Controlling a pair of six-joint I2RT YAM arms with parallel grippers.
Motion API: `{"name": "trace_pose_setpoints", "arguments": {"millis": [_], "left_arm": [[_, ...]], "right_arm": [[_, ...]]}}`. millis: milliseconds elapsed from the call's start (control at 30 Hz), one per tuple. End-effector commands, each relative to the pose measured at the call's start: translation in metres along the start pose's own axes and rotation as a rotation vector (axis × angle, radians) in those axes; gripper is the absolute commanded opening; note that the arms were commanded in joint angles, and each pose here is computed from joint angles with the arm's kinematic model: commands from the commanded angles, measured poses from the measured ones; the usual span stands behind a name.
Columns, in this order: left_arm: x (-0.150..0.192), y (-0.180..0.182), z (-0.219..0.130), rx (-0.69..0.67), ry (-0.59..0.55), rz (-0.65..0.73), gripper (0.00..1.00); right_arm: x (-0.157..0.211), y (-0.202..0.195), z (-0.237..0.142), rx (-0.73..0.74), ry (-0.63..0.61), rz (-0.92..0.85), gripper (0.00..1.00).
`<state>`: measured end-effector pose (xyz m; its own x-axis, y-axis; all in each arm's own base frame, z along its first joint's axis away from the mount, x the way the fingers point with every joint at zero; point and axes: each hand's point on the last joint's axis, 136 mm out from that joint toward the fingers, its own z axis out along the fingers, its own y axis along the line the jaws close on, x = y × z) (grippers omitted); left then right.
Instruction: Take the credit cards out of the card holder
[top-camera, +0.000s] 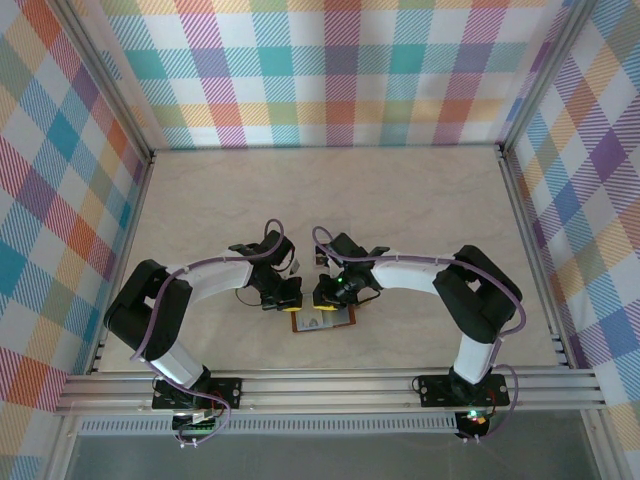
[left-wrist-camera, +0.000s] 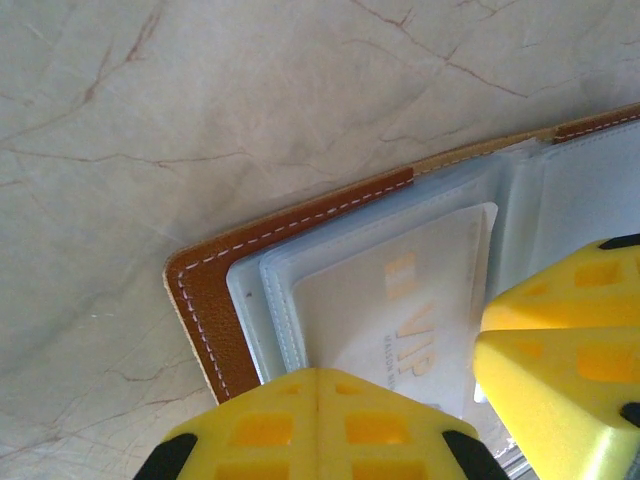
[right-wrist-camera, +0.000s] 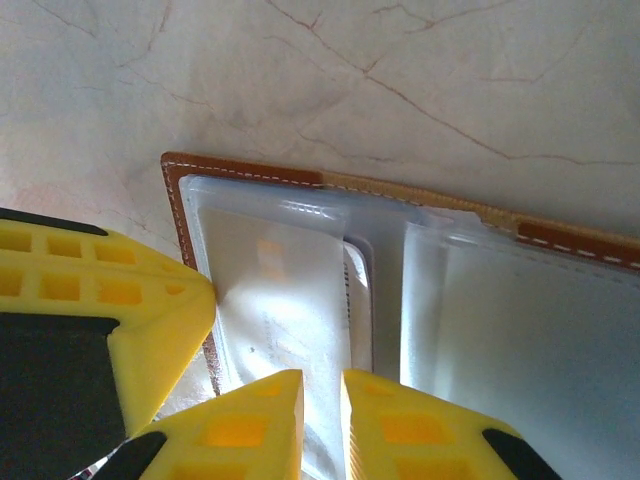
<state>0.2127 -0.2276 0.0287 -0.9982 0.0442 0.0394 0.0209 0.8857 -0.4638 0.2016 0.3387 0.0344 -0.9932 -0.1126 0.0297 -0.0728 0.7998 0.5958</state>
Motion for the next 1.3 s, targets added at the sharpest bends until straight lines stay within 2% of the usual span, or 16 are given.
{"name": "trace_pose_setpoints", "arguments": {"millis": [0,167,500,667,767,967,1133,1267], "left_arm": [[0.007,0.004,0.005,-0.027,0.038,0.008,0.04],[0.006,0.004,0.002,-0.029,0.025,0.012,0.04],[0.000,0.002,-0.002,-0.047,0.012,0.038,0.04],[-0.004,0.000,-0.003,-0.056,0.014,0.052,0.05],[-0.008,-0.004,-0.006,-0.056,0.006,0.063,0.05],[-0.012,-0.020,-0.027,-0.047,-0.031,0.088,0.05],[0.002,-0.035,-0.014,-0.033,0.004,0.090,0.05],[0.009,-0.029,0.003,-0.058,0.034,0.066,0.04]], "right_arm": [[0.003,-0.009,0.007,0.015,0.020,0.018,0.18],[0.003,-0.025,0.005,0.102,0.009,0.013,0.19],[0.004,-0.029,-0.006,0.137,-0.020,0.018,0.24],[0.004,-0.025,-0.014,0.130,-0.033,0.015,0.26],[0.003,-0.013,-0.018,0.076,-0.039,0.011,0.30],[0.000,-0.004,-0.023,0.011,-0.040,0.028,0.31],[0.000,-0.006,-0.019,-0.020,-0.007,0.040,0.30],[0.000,-0.013,-0.015,-0.008,0.004,0.047,0.29]]}}
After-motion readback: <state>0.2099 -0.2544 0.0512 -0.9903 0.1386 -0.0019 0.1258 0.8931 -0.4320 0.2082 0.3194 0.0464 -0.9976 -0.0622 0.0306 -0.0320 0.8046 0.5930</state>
